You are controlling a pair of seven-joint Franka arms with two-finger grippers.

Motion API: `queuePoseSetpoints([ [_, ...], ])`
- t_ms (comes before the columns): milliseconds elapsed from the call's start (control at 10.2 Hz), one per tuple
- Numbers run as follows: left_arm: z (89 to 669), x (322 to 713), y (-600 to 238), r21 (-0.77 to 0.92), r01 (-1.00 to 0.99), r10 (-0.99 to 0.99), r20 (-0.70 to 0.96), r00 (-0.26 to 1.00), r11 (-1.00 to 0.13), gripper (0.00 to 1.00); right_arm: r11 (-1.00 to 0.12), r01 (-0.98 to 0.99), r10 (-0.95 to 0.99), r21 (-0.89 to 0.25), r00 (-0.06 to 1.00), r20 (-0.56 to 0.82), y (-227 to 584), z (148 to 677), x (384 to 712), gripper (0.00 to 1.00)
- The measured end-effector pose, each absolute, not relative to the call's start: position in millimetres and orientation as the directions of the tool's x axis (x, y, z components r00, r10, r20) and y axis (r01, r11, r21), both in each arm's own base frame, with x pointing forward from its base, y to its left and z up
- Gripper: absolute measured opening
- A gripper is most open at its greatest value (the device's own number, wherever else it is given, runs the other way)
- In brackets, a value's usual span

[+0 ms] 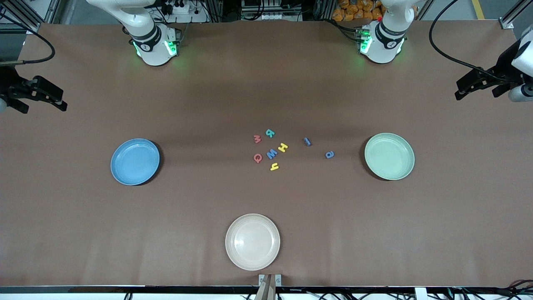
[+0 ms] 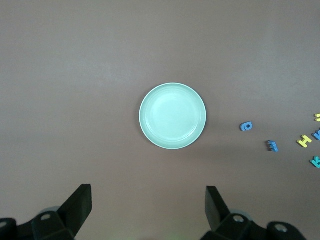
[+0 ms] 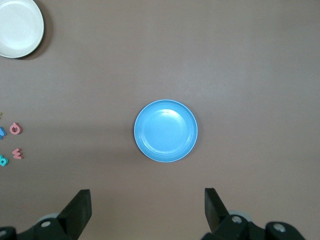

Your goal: Sort uppercase to blue plate, lowercase to green plate

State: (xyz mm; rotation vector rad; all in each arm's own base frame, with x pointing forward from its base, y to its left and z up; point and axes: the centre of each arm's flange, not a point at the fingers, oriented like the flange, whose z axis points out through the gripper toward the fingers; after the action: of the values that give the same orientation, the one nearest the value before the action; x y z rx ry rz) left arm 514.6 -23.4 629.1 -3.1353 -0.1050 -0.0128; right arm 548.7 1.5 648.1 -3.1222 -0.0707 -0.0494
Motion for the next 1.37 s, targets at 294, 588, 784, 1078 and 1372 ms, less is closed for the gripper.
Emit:
queuePoseSetpoints([
  [294,629.4,514.6,-23.2,-0.004,0.067,0.067,0.009,0.998,-0.998,1.00,-1.000,0.022,0.022,-0.017,0.999,0.032,-11.4,648.2,548.5,1.00],
  [588,627.5,511.1,-21.7,-0.007,0.070,0.070,-0.023,0.997,-0.998,1.00,-1.000,0.017,0.017,-0.018,1.000,0.000,-13.9,645.0,545.1,1.00],
  [784,627.0,510.4,-22.3,-0.007,0.069,0.069,-0.029,0.997,-0.998,1.00,-1.000,0.017,0.017,-0.019,1.000,-0.014,-13.8,640.9,544.5,1.00],
  [1078,627.2,510.3,-23.3,-0.007,0.067,0.067,-0.029,0.997,-0.998,1.00,-1.000,0.018,0.018,-0.019,1.000,-0.025,-13.3,637.0,544.4,1.00],
  [1372,626.3,509.8,-26.1,-0.007,0.062,0.062,-0.034,0.997,-0.998,1.00,-0.999,0.039,0.040,-0.021,0.998,-0.055,-1.6,620.1,550.3,1.00],
])
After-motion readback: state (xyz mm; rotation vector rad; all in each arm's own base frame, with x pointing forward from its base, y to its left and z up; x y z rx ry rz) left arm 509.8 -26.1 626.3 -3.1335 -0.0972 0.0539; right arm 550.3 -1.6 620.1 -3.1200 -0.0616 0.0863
